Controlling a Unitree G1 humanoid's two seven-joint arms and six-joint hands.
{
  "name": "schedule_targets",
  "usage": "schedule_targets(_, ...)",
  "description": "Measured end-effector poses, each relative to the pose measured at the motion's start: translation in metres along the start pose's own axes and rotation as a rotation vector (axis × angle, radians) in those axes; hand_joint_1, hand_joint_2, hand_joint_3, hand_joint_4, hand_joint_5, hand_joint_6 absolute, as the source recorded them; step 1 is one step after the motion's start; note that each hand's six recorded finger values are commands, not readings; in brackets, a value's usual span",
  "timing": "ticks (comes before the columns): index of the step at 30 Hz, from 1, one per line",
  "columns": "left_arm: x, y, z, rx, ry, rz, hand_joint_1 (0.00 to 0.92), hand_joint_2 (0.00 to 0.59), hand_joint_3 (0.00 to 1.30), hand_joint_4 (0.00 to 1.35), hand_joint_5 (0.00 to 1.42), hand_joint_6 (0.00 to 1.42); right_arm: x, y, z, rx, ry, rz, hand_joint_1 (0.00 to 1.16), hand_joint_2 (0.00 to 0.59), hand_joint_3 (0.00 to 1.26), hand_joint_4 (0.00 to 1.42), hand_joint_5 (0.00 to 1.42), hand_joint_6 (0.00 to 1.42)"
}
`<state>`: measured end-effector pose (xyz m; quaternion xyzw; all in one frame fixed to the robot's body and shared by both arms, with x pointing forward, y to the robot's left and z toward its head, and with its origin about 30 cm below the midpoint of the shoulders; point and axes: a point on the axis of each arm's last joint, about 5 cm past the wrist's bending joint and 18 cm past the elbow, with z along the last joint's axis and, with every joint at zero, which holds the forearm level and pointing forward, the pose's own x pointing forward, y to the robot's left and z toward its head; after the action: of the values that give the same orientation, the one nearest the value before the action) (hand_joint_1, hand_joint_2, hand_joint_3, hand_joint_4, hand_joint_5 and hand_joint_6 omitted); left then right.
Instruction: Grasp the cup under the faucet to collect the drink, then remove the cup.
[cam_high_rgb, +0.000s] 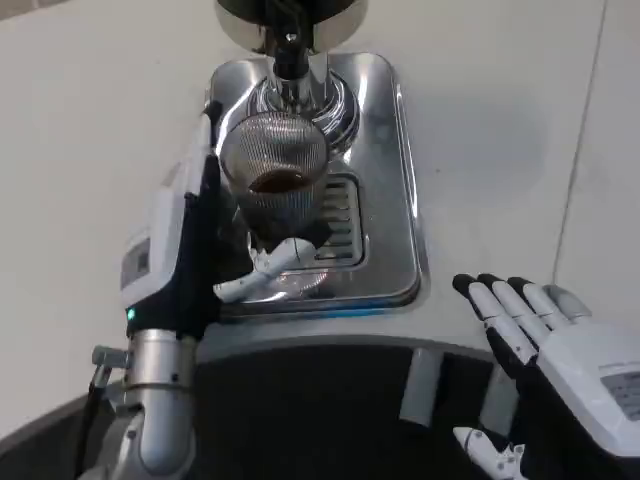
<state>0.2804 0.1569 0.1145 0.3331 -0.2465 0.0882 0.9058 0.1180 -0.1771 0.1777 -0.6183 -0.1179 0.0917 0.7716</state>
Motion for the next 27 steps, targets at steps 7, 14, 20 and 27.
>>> schedule_targets(7, 0.003, -0.004, -0.0004, 0.0, 0.014, 0.014, 0.429, 0.049, 0.0, 0.0, 0.2, 0.21, 0.001, -0.0038, -0.0013, 0.001, 0.001, 0.01, 0.27, 0.472, 0.0, 0.0, 0.0, 0.0)
schedule_targets(14, 0.006, -0.01, 0.0038, -0.012, 0.001, 0.015, 0.457, 0.054, 0.04, 0.04, 0.33, 0.39, 0.003, -0.0051, -0.0013, 0.007, 0.011, 0.012, 0.27, 0.468, 0.0, 0.0, 0.0, 0.0)
schedule_targets(20, 0.01, -0.011, 0.0055, -0.014, -0.01, 0.016, 0.526, 0.066, 0.17, 0.2, 0.52, 0.7, 0.003, -0.0042, 0.0001, 0.02, 0.013, 0.015, 0.26, 0.464, 0.0, 0.0, 0.0, 0.0)
schedule_targets(27, 0.015, -0.019, 0.0123, 0.002, -0.019, 0.026, 0.595, 0.07, 0.46, 0.53, 0.8, 1.02, 0.004, -0.0059, 0.0015, 0.034, 0.025, 0.019, 0.21, 0.467, 0.0, 0.0, 0.0, 0.0)
